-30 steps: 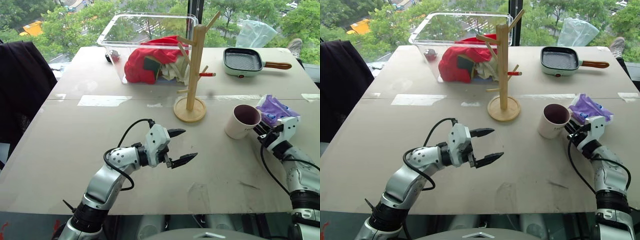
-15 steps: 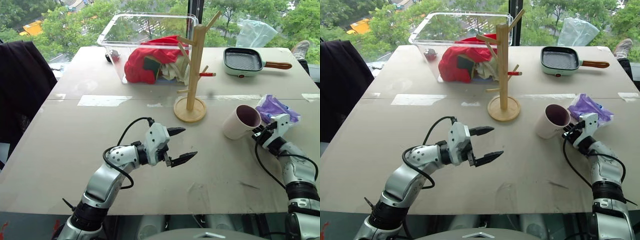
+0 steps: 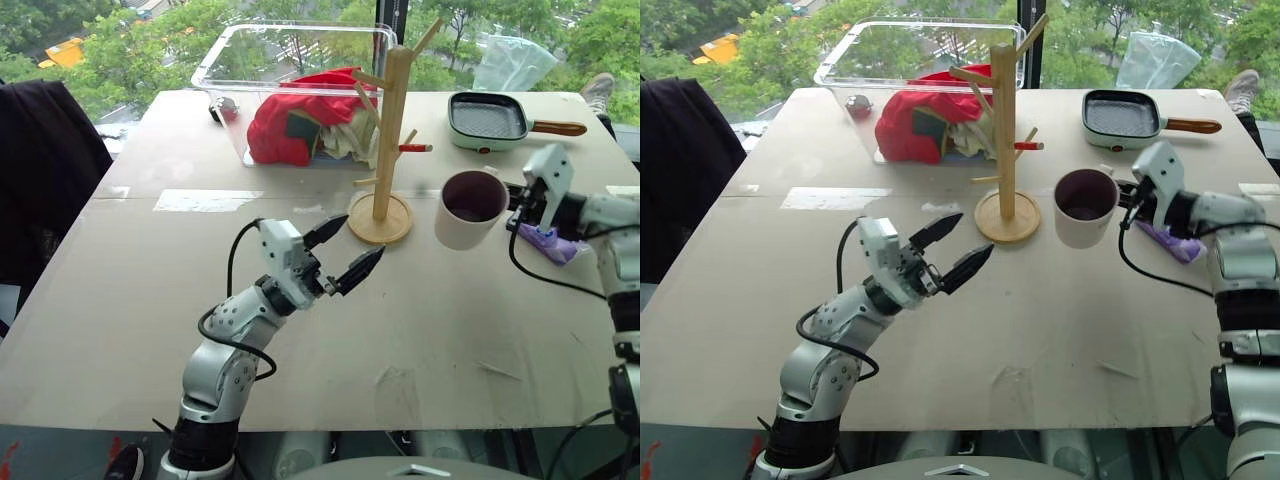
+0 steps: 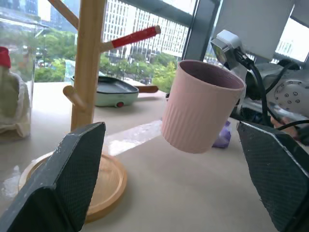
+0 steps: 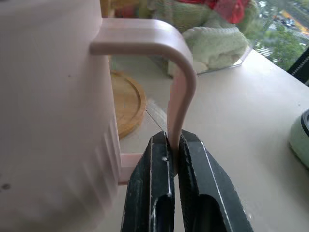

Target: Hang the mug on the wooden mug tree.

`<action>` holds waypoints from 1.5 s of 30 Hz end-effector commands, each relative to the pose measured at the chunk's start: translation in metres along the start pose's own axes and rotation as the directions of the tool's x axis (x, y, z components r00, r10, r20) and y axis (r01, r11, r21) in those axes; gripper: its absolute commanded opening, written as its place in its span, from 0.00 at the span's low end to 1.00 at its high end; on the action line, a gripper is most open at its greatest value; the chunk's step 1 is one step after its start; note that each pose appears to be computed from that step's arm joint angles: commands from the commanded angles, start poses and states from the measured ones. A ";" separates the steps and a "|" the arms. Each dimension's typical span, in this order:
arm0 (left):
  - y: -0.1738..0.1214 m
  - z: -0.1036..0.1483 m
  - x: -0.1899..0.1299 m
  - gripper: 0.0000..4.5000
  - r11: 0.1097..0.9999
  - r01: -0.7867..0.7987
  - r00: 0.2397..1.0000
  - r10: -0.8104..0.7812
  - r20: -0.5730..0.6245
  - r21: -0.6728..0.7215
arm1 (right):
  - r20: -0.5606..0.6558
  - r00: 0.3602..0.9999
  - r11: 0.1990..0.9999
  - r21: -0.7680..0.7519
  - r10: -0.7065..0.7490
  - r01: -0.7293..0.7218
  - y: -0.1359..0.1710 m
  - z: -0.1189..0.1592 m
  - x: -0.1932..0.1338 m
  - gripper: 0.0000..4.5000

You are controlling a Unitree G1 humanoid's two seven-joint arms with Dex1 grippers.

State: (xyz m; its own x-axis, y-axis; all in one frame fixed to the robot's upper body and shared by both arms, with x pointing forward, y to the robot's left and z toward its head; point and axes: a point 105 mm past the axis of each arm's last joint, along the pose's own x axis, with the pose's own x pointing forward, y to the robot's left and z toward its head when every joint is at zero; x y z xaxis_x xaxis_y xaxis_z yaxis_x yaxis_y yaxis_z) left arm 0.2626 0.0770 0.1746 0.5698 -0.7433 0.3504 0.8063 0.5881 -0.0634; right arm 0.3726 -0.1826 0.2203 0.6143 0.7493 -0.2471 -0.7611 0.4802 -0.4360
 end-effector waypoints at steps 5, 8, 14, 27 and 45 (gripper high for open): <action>-0.011 0.015 -0.005 1.00 1.000 0.013 0.996 -0.014 0.093 0.015 | -0.065 0.997 0.988 -0.141 0.049 -0.058 0.003 0.055 0.007 0.00; -0.014 0.013 -0.005 1.00 1.000 0.014 0.995 -0.015 0.101 0.011 | -0.083 0.995 0.985 -0.157 0.056 -0.068 0.005 0.068 0.011 0.00; -0.017 0.009 -0.004 1.00 1.000 0.021 0.995 -0.022 0.100 0.013 | -0.100 0.992 0.979 -0.184 0.072 -0.090 0.012 0.082 0.019 0.00; -0.011 0.017 -0.002 1.00 0.999 -0.003 0.989 -0.003 0.150 0.040 | -0.105 0.994 0.979 -0.202 -0.028 0.007 -0.003 0.088 0.035 0.31; 0.023 -0.035 -0.039 1.00 0.979 -0.147 0.955 0.178 -0.239 0.140 | 0.157 0.984 0.979 0.197 -0.085 0.053 0.048 0.004 -0.050 0.99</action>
State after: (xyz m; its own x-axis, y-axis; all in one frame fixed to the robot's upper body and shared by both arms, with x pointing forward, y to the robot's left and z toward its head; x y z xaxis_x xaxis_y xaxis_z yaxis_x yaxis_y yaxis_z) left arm 0.2670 0.0984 0.1350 0.7062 -0.6909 0.1550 0.7002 0.7139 -0.0081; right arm 0.3196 -0.1915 0.2012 0.6246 0.7573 -0.1909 -0.7788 0.5859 -0.2238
